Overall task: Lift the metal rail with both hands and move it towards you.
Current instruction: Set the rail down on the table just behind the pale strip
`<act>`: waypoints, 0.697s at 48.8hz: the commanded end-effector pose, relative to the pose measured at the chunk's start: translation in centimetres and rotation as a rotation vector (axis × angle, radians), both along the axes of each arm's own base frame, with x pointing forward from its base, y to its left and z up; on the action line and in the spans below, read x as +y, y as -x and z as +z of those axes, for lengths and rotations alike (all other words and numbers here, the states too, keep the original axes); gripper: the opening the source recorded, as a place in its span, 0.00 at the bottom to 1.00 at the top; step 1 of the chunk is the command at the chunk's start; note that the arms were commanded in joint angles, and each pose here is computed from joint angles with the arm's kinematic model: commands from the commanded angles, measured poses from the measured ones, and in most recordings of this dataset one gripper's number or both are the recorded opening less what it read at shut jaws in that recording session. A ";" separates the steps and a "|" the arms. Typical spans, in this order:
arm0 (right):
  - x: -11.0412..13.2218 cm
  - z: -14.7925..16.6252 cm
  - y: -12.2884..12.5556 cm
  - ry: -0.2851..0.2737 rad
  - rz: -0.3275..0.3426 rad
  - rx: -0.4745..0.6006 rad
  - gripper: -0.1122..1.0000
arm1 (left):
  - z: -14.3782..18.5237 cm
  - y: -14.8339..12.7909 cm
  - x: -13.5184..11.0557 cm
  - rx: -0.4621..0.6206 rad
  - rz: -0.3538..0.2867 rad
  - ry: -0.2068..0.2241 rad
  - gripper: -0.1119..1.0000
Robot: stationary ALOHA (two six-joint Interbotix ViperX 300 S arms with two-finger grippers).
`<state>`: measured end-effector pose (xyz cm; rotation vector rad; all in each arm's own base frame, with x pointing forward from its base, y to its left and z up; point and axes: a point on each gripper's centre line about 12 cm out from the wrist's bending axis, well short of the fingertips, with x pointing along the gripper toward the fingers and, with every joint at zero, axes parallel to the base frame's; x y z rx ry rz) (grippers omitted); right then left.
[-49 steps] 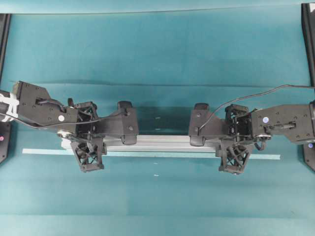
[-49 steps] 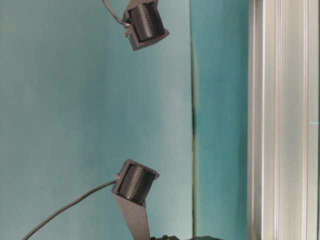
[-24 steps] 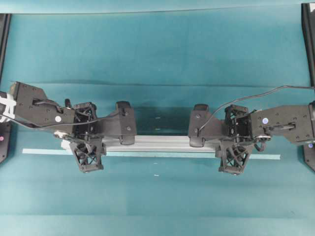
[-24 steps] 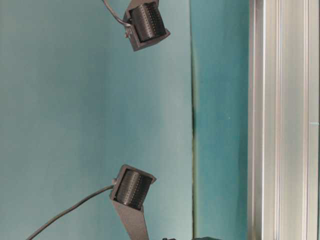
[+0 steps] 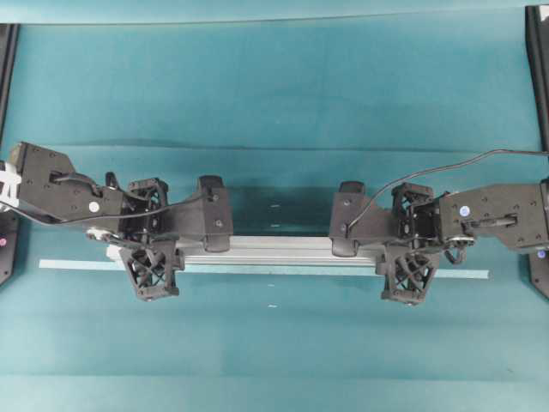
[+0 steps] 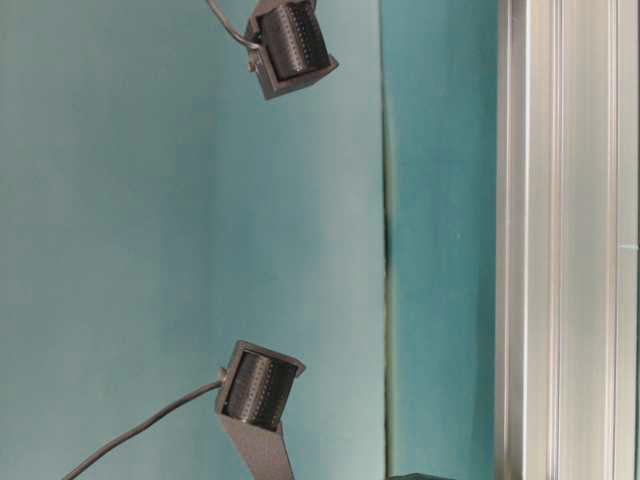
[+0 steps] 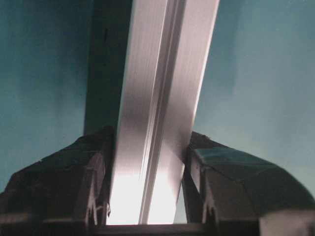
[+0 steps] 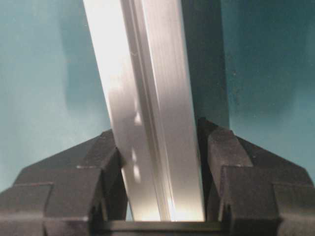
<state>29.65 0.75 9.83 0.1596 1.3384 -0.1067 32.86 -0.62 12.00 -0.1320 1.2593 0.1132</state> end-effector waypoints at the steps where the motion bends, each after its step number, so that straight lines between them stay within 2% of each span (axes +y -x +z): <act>1: 0.0 -0.3 -0.2 -0.022 -0.052 -0.005 0.47 | 0.1 -0.5 -0.1 -0.035 0.012 0.010 0.38; 8: -0.1 -0.3 -0.2 -0.023 -0.056 -0.005 0.47 | 0.1 -0.5 -0.1 -0.038 0.011 0.010 0.38; 10: -0.1 -0.3 -0.2 -0.023 -0.058 -0.007 0.49 | 0.1 -0.5 -0.2 -0.040 0.008 0.010 0.38; 16: 0.1 -0.4 -0.2 -0.033 -0.073 -0.009 0.82 | 0.0 -0.4 -0.1 -0.037 0.011 0.010 0.38; 21: 0.1 -0.4 -0.2 -0.034 -0.074 -0.011 0.98 | -0.1 0.0 -0.1 -0.031 0.010 0.009 0.38; 34: 0.4 -0.4 -0.5 -0.041 -0.079 -0.033 0.99 | -0.4 1.1 -0.1 -0.012 0.001 0.006 0.38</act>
